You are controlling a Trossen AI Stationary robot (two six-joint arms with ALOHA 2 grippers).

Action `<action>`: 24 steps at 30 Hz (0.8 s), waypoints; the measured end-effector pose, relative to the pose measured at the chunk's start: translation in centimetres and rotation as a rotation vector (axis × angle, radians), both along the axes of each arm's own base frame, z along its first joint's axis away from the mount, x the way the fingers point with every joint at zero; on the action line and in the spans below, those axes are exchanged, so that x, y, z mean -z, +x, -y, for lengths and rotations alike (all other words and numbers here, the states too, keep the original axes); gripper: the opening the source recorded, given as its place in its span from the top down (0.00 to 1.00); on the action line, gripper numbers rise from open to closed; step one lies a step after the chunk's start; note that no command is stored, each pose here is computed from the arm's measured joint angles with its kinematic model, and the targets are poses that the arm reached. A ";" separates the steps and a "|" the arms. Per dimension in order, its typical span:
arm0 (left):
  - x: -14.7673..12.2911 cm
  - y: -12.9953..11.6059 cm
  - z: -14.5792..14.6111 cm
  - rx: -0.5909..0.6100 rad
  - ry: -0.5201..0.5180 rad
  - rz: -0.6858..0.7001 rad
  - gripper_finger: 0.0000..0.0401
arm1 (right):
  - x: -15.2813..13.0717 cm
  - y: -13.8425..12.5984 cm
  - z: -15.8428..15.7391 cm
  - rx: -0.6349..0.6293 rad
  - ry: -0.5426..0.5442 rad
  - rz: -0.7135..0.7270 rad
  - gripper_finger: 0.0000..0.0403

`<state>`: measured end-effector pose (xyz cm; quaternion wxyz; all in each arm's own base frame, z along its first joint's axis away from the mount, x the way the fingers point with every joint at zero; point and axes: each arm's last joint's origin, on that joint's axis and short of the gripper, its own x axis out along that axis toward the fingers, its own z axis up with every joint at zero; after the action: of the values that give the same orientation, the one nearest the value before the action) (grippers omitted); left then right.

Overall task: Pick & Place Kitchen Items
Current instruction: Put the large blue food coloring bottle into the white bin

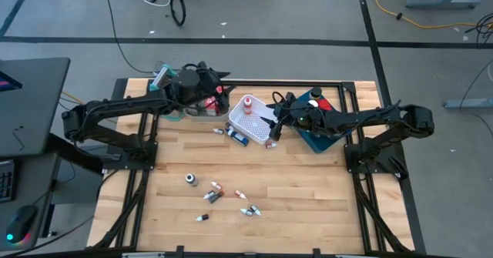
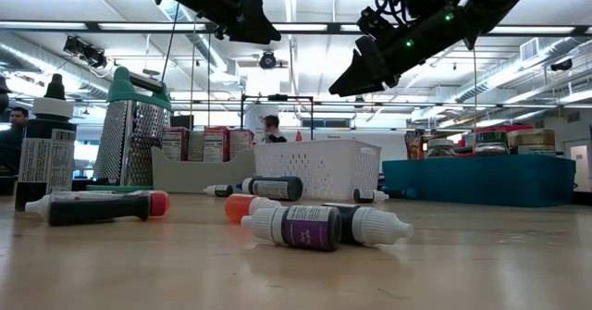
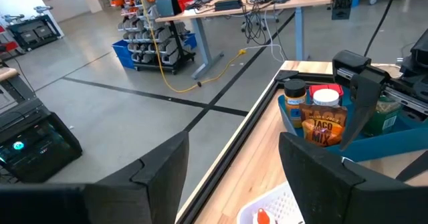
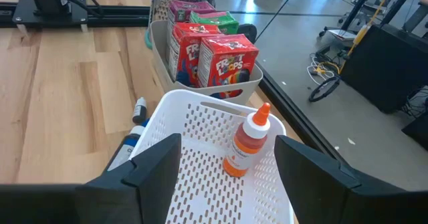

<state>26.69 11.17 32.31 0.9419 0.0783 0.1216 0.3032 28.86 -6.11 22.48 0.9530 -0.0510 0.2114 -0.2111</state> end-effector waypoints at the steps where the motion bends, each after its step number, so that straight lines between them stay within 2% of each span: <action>1: 0.0 0.0 0.0 0.000 0.000 0.000 0.40 | 0.0 0.0 0.0 0.000 0.000 0.000 0.38; 24: 0.0 0.0 0.0 -0.002 -0.009 0.007 0.40 | 0.0 0.0 0.0 0.000 0.000 -0.001 0.38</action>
<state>26.69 11.17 32.31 0.9424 0.0728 0.1198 0.3037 28.86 -6.11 22.47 0.9529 -0.0510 0.2116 -0.2111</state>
